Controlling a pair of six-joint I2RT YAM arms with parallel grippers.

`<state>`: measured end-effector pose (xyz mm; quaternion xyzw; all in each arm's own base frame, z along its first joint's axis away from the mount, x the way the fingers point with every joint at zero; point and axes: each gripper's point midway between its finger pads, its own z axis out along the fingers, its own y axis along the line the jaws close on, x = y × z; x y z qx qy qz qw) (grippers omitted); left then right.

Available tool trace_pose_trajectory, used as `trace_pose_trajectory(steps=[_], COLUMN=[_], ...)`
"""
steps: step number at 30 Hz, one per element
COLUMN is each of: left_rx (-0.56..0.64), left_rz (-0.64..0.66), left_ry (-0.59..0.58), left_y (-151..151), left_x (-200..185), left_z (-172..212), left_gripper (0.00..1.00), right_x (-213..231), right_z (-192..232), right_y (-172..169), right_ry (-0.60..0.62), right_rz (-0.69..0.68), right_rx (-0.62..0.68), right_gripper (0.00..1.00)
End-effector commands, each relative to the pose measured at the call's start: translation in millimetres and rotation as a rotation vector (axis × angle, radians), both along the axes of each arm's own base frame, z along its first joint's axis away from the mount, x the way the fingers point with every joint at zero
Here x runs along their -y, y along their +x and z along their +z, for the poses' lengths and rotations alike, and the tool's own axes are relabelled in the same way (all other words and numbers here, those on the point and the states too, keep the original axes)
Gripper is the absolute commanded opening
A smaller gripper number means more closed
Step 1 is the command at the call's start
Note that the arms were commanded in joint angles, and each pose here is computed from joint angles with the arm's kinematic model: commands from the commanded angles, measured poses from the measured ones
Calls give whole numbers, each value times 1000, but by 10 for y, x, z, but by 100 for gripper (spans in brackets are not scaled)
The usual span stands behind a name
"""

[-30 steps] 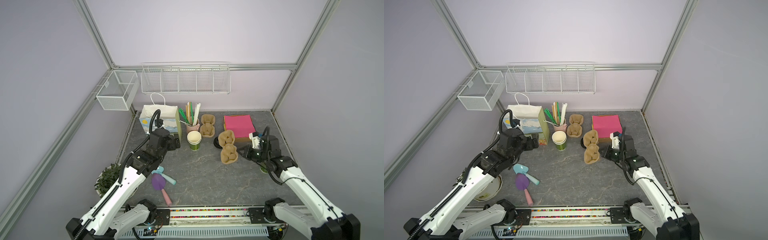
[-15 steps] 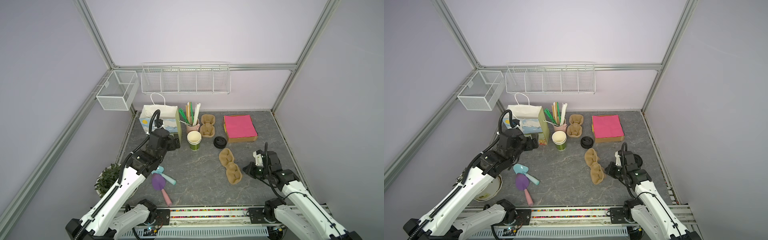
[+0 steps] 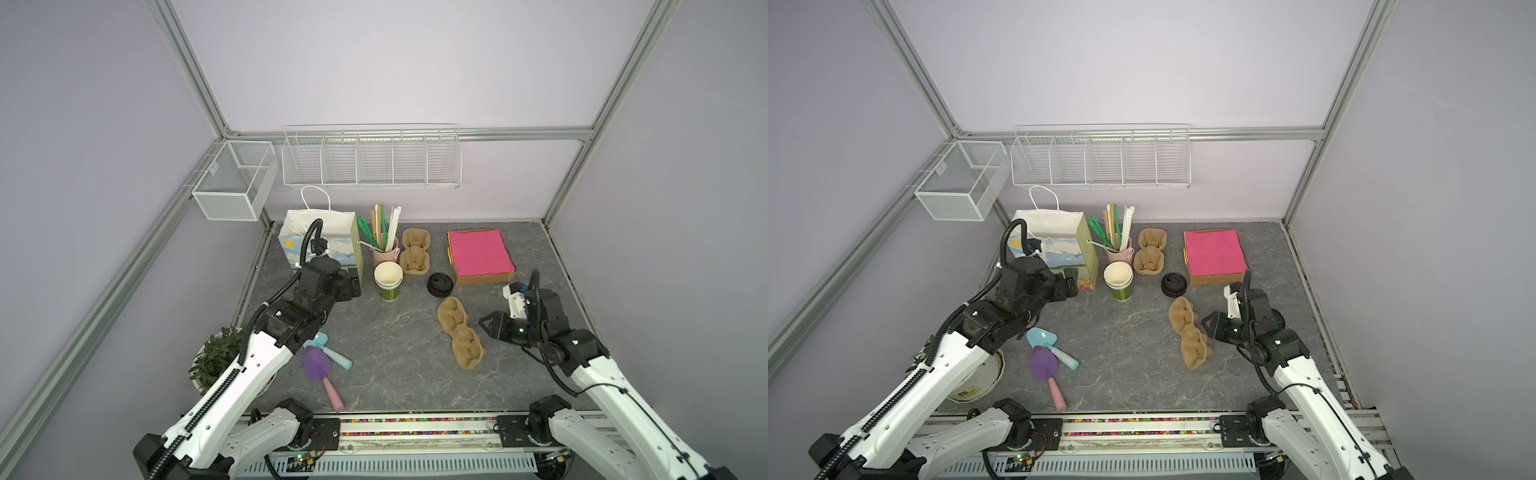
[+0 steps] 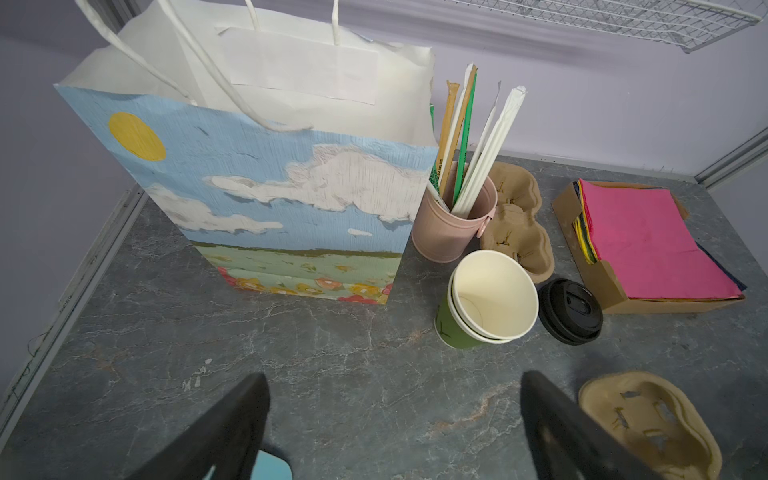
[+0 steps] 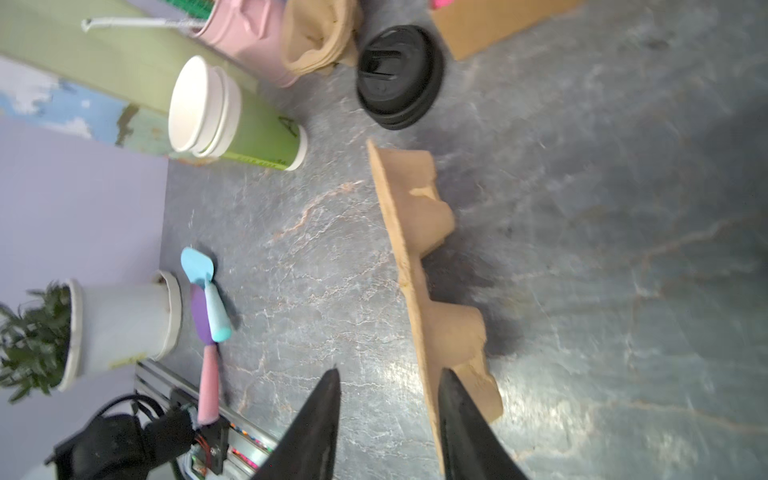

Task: Pack the takeout coffee

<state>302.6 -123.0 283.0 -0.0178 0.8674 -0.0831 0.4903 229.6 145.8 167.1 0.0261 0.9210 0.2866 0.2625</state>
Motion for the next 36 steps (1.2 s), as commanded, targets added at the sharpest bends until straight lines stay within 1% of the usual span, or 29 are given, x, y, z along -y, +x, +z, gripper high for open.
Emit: trace_pose_trajectory(steps=[1, 8, 10, 12, 13, 17, 19, 21, 26, 29, 30, 33, 35, 36], left_rx=[4, 5, 2, 0, 0, 2, 2, -1, 3, 4, 5, 10, 25, 38], left_rz=[9, 19, 17, 18, 18, 21, 20, 18, 18, 19, 20, 25, 40, 49], left_ry=[16, 30, 32, 34, 35, 37, 37, 37, 35, 35, 35, 33, 21, 12], left_y=[14, 18, 21, 25, 25, 21, 22, 25, 16, 15, 15, 8, -7, -17], left_x=[-30, -56, -50, -49, -51, -61, -58, -53, -58, -61, -63, -77, -110, -132], left_z=[57, 39, 30, 26, 24, 28, 26, 22, 33, 38, 41, 62, 120, 160], left_gripper=[94, 94, 94, 94, 94, 94, 94, 94, 94, 94, 94, 94, 95, 95], right_x=[-220, -555, -576, -544, -558, -414, -253, -154, 34, 126, 143, 263, 209, 127], right_z=[60, -149, -250, -414, -391, -462, -543, -603, -783, -737, -677, -448, -286, -210], right_y=[184, 495, 572, 599, 651, 688, 673, 666, 624, 633, 647, 667, 652, 633], right_ry=[-27, -52, -70, -108, -115, -146, -199, -227, -199, -207, -201, -231, -203, -189], right_rz=[88, 145, 136, 125, 123, 72, 37, 20, -15, -41, -48, -98, -90, -63], right_rx=[60, 21, 7, -35, -32, -30, -39, -53, -117, -120, -105, -59, -16, 11], right_gripper=[44, 42, 40, 38, 37, 34, 33, 33, 32, 32, 32, 33, 38, 41])
